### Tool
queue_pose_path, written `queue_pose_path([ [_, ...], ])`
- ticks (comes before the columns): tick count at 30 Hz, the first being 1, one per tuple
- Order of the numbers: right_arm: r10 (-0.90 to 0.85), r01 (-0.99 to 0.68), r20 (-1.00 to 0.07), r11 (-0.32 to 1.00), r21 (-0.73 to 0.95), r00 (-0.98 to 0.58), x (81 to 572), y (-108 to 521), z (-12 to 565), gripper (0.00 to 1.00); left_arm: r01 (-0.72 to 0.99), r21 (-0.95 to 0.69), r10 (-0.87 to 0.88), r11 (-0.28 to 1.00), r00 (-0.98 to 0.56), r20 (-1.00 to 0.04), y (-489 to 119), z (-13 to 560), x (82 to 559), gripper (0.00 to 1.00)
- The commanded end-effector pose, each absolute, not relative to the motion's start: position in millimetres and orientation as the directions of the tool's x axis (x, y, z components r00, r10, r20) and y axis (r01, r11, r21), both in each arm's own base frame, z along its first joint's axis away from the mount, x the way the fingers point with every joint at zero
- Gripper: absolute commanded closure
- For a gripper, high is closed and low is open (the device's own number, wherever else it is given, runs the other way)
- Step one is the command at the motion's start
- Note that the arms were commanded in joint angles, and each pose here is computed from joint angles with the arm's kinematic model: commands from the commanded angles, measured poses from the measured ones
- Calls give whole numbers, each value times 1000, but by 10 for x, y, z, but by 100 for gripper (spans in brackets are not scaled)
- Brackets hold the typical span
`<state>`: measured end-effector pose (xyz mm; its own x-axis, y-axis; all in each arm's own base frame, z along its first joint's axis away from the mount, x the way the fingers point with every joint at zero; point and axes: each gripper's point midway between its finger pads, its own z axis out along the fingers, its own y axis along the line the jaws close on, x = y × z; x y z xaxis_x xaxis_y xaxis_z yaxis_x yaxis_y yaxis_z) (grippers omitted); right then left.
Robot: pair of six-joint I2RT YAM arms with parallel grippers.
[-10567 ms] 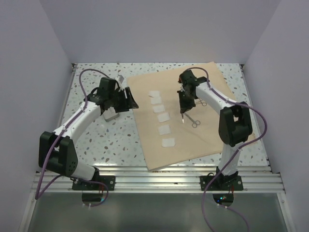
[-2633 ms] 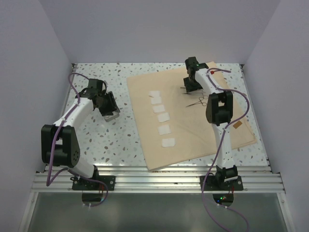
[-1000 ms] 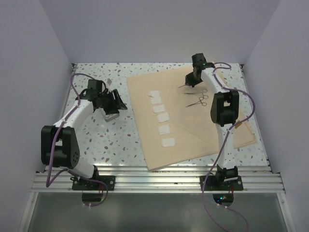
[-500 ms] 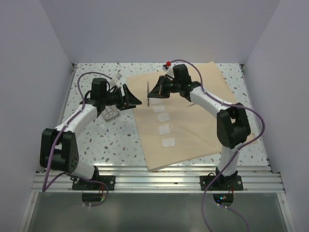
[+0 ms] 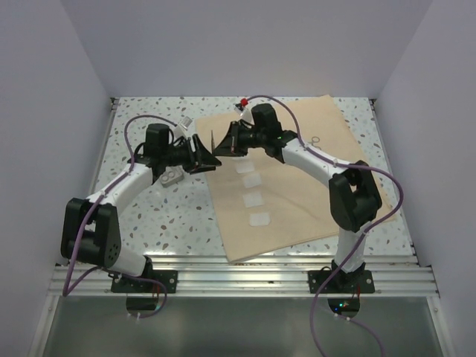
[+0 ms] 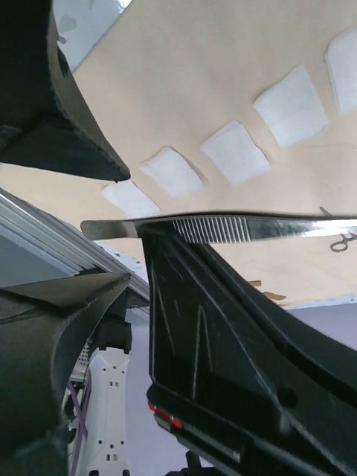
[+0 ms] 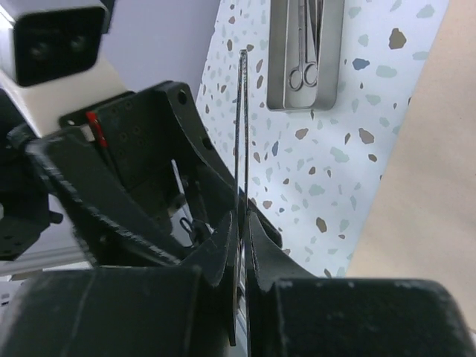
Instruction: Prepare the surgical pack
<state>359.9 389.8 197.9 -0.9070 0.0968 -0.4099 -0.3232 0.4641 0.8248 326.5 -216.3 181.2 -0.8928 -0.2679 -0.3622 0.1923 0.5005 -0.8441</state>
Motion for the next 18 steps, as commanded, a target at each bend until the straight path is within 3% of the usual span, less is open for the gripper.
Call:
queue_pose_path([
  [1,145,-384,-470,396,834,-871,3669,3963,2455,100,200,-841,-269,503,-888,-373,-2169,1830,3241,48],
  [2,139,-380,-460,386,841,-877,3644,3977,2454,100,195,-841,-268,505,-890,-368,-2170,1811,3248,59],
  [4,136,-375,-452,379,846,-882,3622,3992,2462,100,188,-839,-268,510,-892,-363,-2173,1790,3290,73],
  [5,142,-377,-457,382,844,-878,3634,3989,2472,100,181,-838,-267,515,-895,-357,-2168,1784,3303,88],
  [7,136,-366,-452,409,836,-882,3649,3974,2404,100,180,-814,-278,552,-881,-383,-2129,1794,3415,100],
  [8,131,-365,-454,423,830,-881,3666,3971,2422,92,153,-806,-289,572,-881,-373,-2078,1771,3436,100],
  [9,142,-298,-420,509,807,-896,3701,3863,2251,67,129,-783,-316,608,-866,-387,-1998,1742,3513,100],
  [12,204,-142,-413,731,667,-888,3950,3335,1915,30,-19,-708,-413,706,-822,-391,-1618,1656,3664,100],
  [16,188,-78,-443,853,515,-877,4171,2677,1727,20,-241,-606,-545,759,-744,-387,-950,1467,3729,100],
  [18,197,-2,-407,898,440,-892,4251,2256,1552,15,-331,-537,-569,776,-735,-369,-720,1293,3667,100],
])
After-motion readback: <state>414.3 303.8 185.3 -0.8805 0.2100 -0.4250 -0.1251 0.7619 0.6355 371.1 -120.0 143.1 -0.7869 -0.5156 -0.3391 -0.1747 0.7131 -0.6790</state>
